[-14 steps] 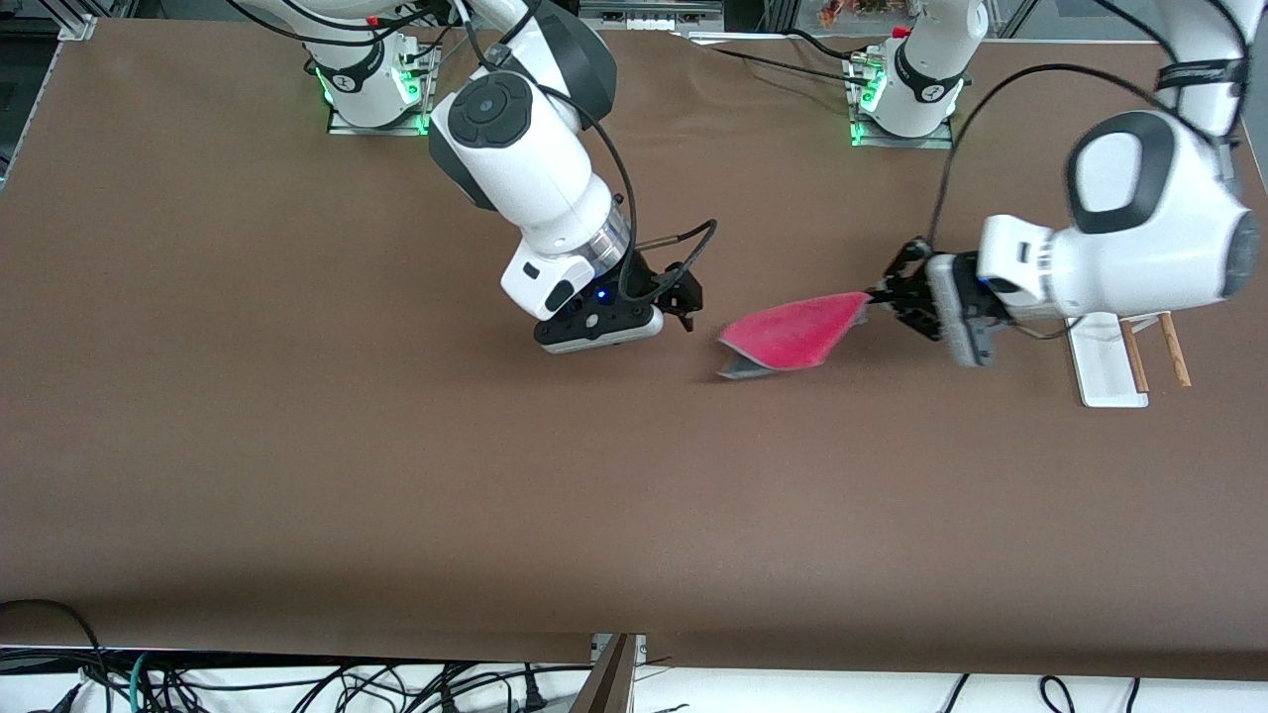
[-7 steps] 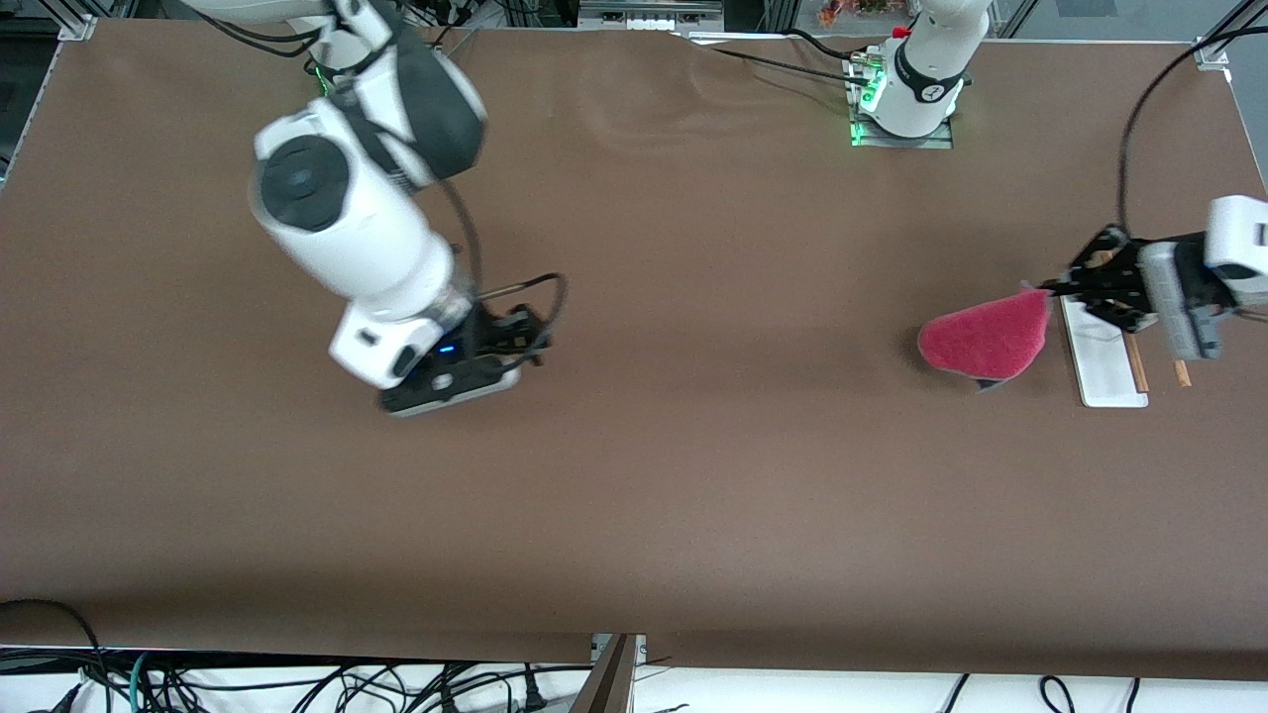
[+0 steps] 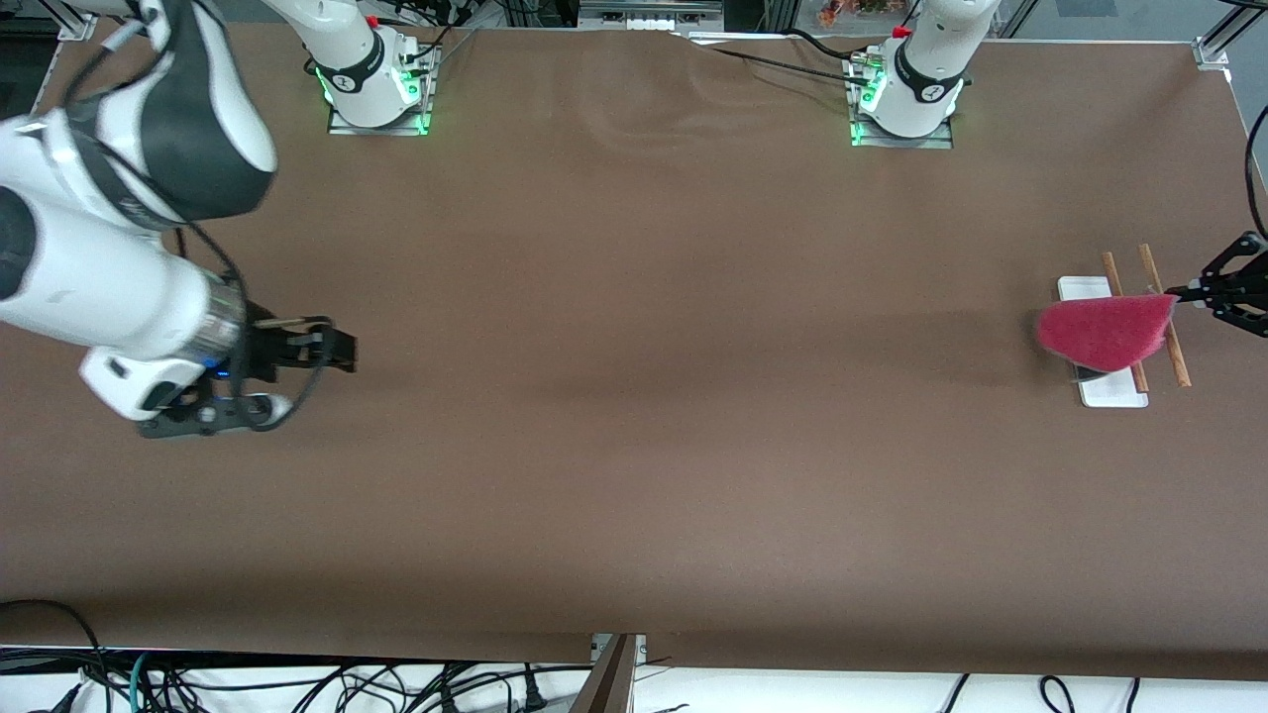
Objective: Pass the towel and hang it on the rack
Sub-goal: 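Carry the towel over the dowels with the left gripper while the right retracts, then lower the towel onto the wooden dowels and open the left gripper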
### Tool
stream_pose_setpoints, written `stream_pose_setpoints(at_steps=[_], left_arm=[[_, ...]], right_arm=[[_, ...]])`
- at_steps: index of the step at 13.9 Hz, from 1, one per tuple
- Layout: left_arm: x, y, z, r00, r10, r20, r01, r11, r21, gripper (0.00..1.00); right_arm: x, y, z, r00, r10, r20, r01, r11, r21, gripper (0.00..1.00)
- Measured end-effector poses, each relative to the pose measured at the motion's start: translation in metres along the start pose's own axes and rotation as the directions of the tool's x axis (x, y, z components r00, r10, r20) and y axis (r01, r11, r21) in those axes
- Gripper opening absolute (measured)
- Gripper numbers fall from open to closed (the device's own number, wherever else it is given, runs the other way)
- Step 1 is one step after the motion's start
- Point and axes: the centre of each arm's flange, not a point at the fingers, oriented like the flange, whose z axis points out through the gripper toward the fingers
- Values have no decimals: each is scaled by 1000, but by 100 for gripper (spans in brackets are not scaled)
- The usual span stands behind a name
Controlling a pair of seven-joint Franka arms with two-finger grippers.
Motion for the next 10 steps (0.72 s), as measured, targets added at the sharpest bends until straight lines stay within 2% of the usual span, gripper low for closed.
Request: stream_pose_setpoints(at_steps=[6,10], left_arm=[[-112,-41,-8,994,108,-25,-107,994,35,1],[-170,-41,-20,990,140,-10,-139,988,61,1]], right_arm=[[-62,105,-90,980,181,-81,-187,979,-76,100],[-98,120,-89,977,211,-37,-214,971,-109,100]])
